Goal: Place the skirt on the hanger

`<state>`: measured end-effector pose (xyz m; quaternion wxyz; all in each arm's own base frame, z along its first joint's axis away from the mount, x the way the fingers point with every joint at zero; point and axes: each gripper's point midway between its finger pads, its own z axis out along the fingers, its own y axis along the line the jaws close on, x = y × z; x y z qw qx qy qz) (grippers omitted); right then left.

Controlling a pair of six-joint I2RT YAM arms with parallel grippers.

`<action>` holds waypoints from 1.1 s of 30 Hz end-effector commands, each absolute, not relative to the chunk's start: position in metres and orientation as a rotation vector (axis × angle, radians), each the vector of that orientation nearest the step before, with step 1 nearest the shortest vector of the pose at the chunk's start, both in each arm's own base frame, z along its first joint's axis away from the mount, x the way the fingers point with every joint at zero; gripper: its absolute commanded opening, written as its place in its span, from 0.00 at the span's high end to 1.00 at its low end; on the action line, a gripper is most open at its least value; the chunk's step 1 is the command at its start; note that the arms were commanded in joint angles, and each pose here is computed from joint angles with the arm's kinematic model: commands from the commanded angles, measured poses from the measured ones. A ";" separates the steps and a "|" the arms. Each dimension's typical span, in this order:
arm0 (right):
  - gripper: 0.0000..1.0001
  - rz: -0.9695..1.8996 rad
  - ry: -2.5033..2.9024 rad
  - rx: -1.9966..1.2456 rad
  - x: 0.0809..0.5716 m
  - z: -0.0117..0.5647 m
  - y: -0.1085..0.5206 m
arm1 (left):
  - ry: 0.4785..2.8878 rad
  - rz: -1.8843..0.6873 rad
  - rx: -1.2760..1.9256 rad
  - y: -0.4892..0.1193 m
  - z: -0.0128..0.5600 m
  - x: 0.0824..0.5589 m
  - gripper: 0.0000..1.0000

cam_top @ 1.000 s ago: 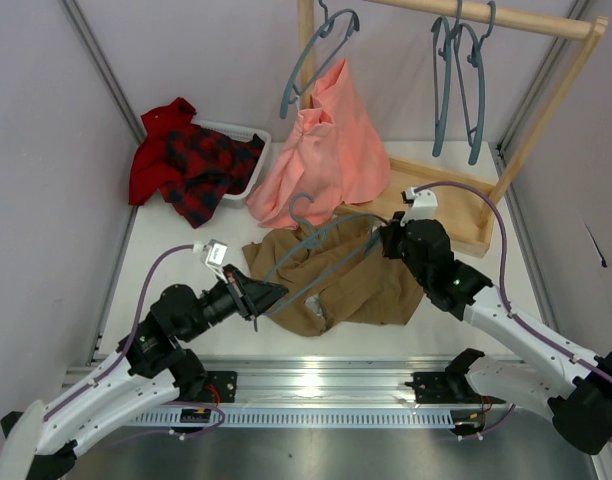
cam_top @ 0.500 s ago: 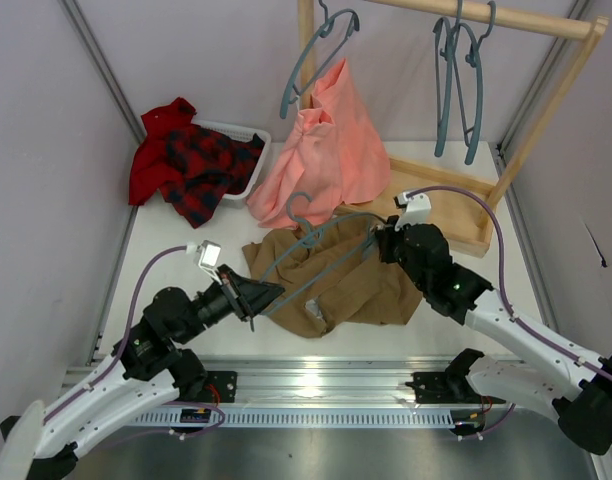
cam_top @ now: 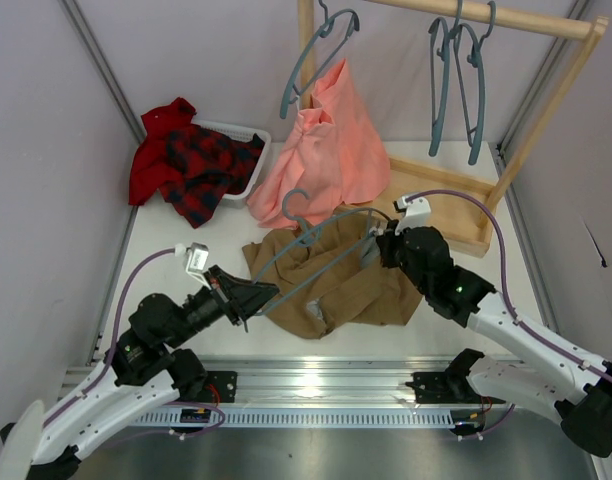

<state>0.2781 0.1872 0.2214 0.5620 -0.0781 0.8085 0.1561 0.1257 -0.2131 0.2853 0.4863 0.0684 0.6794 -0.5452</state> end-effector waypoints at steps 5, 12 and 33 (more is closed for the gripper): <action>1.00 0.379 1.920 -0.199 0.279 0.228 0.193 | 1.447 -1.381 0.208 -0.205 0.332 0.115 1.00; 1.00 0.529 1.879 -0.298 0.262 0.246 0.214 | 1.438 -1.334 0.191 -0.207 0.316 0.127 1.00; 0.40 0.675 1.948 -0.252 0.215 0.294 0.195 | 1.352 -1.255 0.483 -0.251 0.291 0.137 1.00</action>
